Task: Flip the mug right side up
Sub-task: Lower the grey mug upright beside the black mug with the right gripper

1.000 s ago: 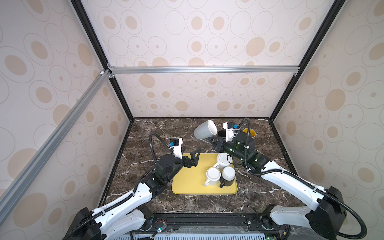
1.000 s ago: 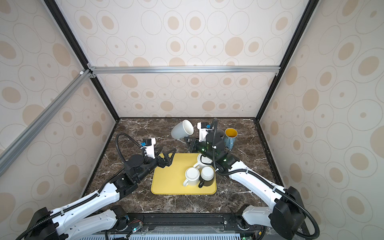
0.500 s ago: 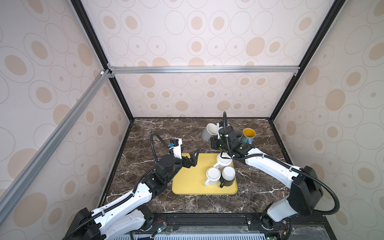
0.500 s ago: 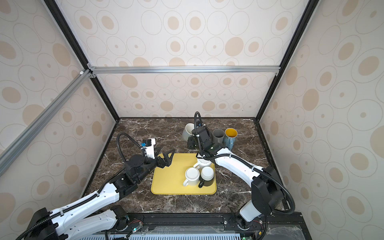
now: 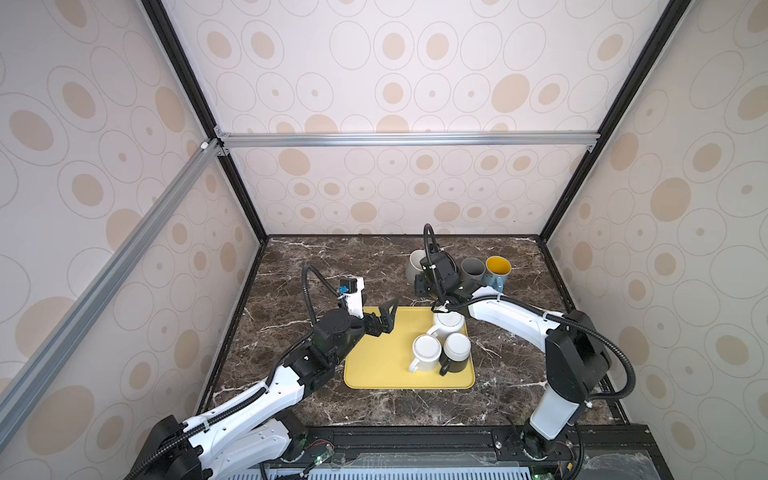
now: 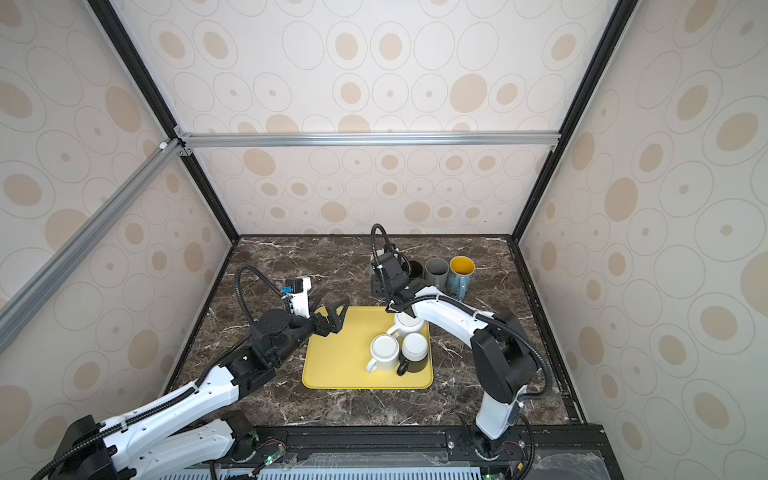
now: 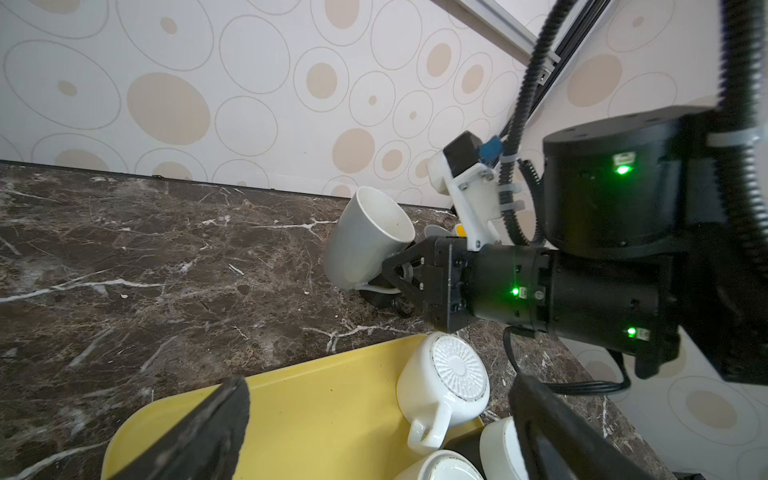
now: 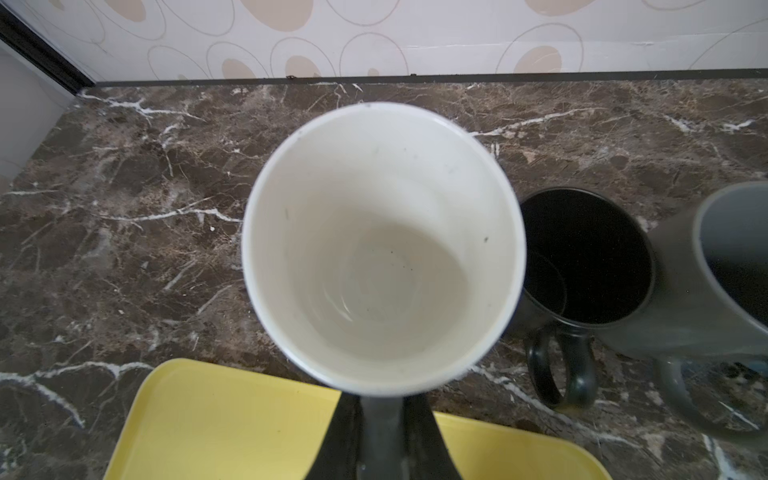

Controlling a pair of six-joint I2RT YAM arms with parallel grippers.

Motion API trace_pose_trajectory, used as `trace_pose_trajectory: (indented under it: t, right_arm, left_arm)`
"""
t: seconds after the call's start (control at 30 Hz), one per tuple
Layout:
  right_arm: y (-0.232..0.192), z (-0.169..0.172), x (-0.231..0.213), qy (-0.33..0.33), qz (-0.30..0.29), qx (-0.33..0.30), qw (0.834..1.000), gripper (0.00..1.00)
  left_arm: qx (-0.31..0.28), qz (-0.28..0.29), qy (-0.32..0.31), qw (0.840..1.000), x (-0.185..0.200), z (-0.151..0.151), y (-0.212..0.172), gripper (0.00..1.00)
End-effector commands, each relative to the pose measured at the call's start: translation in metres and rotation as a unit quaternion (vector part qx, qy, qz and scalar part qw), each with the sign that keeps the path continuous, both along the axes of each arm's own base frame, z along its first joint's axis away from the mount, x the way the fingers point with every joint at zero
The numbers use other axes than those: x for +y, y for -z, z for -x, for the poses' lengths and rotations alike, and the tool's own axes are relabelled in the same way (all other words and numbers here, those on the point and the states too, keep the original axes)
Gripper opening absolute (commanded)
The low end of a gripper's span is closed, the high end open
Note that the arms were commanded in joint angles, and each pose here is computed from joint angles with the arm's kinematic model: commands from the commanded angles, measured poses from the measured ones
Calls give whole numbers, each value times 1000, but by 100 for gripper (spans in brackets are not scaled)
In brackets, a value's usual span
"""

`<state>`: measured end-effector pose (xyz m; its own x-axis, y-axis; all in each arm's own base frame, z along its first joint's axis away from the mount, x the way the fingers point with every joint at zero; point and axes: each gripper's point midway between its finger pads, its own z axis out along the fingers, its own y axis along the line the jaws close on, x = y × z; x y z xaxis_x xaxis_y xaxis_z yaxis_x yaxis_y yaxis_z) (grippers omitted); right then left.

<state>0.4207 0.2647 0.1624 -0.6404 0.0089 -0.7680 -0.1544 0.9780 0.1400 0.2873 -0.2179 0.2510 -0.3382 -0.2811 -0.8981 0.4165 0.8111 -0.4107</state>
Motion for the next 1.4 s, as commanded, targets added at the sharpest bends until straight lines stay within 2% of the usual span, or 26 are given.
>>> trace_pose_trajectory:
  t: [0.0, 0.67, 1.37]
  right_arm:
    - [-25, -18, 1, 15, -1, -42, 999, 0]
    - [20, -33, -10, 46, 37, 0, 998, 0]
    - [39, -38, -12, 58, 50, 17, 997, 0]
  left_arm:
    - [-6, -5, -4, 1000, 2, -1, -2, 98]
    - [-5, -5, -3, 1000, 2, 0, 3, 100]
    - [-7, -4, -7, 1000, 4, 1, 6, 100]
